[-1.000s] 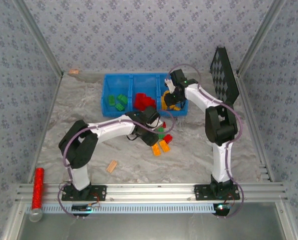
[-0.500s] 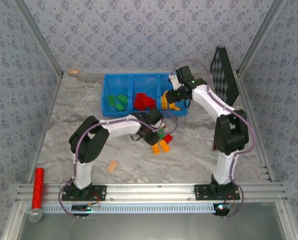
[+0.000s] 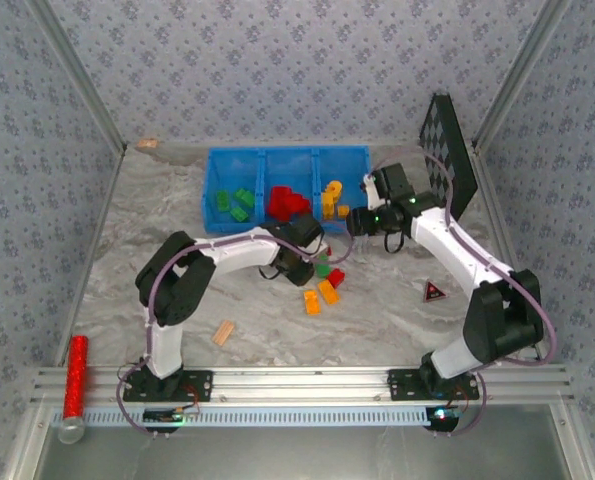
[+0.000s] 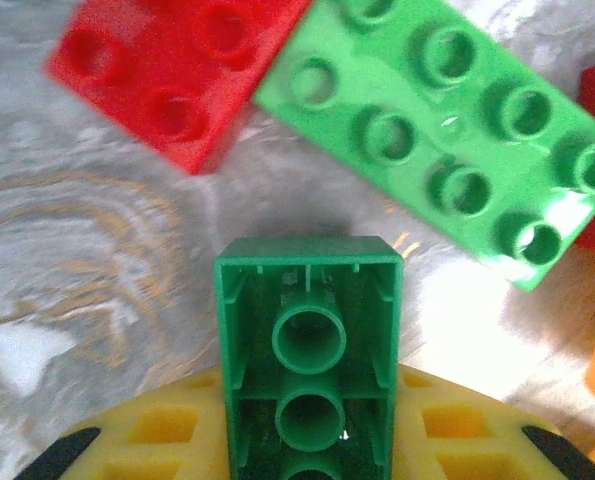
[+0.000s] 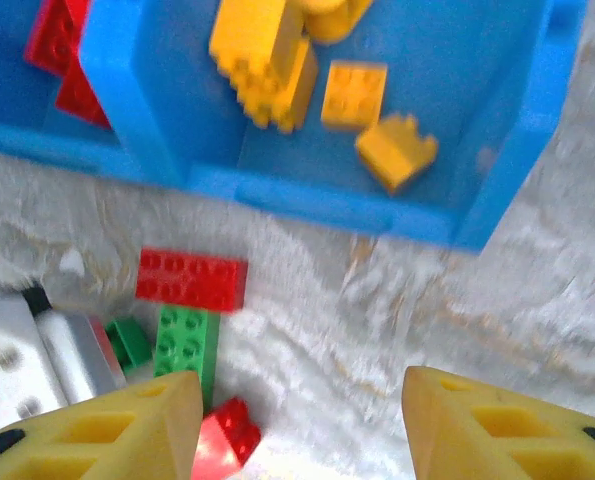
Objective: Sort the legos into containers by color
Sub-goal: Pick up the lego from the center of the table, then place the lego in the container.
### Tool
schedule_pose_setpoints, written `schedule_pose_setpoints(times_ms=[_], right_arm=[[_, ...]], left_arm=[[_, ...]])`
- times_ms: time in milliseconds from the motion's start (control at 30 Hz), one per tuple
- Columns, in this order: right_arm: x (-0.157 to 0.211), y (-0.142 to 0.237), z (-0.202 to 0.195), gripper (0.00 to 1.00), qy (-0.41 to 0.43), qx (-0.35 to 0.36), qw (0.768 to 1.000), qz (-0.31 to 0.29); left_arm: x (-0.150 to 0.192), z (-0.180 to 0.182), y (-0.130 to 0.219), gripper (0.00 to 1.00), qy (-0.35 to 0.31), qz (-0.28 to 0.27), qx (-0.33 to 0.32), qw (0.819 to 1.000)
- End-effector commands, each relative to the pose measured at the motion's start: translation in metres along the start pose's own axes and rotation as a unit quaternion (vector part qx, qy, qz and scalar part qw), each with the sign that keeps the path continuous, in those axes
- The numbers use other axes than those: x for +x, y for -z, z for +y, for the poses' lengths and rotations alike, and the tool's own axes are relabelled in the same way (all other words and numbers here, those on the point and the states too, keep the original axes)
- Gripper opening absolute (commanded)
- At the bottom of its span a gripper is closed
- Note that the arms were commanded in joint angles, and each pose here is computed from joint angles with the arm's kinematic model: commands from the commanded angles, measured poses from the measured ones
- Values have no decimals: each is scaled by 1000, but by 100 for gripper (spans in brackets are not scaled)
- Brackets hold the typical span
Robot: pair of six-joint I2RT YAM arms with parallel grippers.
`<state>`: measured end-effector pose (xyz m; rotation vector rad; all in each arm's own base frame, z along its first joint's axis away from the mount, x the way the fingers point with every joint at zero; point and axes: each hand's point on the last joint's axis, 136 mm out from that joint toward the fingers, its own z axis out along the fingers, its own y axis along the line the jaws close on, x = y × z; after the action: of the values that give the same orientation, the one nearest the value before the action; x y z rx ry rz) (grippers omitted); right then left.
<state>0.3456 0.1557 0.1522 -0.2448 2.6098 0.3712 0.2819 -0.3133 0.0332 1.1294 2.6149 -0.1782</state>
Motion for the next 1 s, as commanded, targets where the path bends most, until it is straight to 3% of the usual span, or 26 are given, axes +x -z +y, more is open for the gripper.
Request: schedule_pose_setpoints(times_ms=[0,200,467,667,967], right_arm=[[31,0,7,57,-78,-1,997,25],[65,-3,9,61,-199,6,979,35],[99,-13,22,65,-246,18,967,68],[110,-23,25,66,-291,30,954,60],[108,-36,29,70,-302,36,950,75]], left_arm=[[-16,18,50,22,9,-38,-1,999],[-35,75,114,22,49,-98,-30,994],[-64,186,163,22,176,-168,-94,965],[-71,234,135,21,242,-128,-97,957],[-61,261,70,22,280,-52,-80,955]])
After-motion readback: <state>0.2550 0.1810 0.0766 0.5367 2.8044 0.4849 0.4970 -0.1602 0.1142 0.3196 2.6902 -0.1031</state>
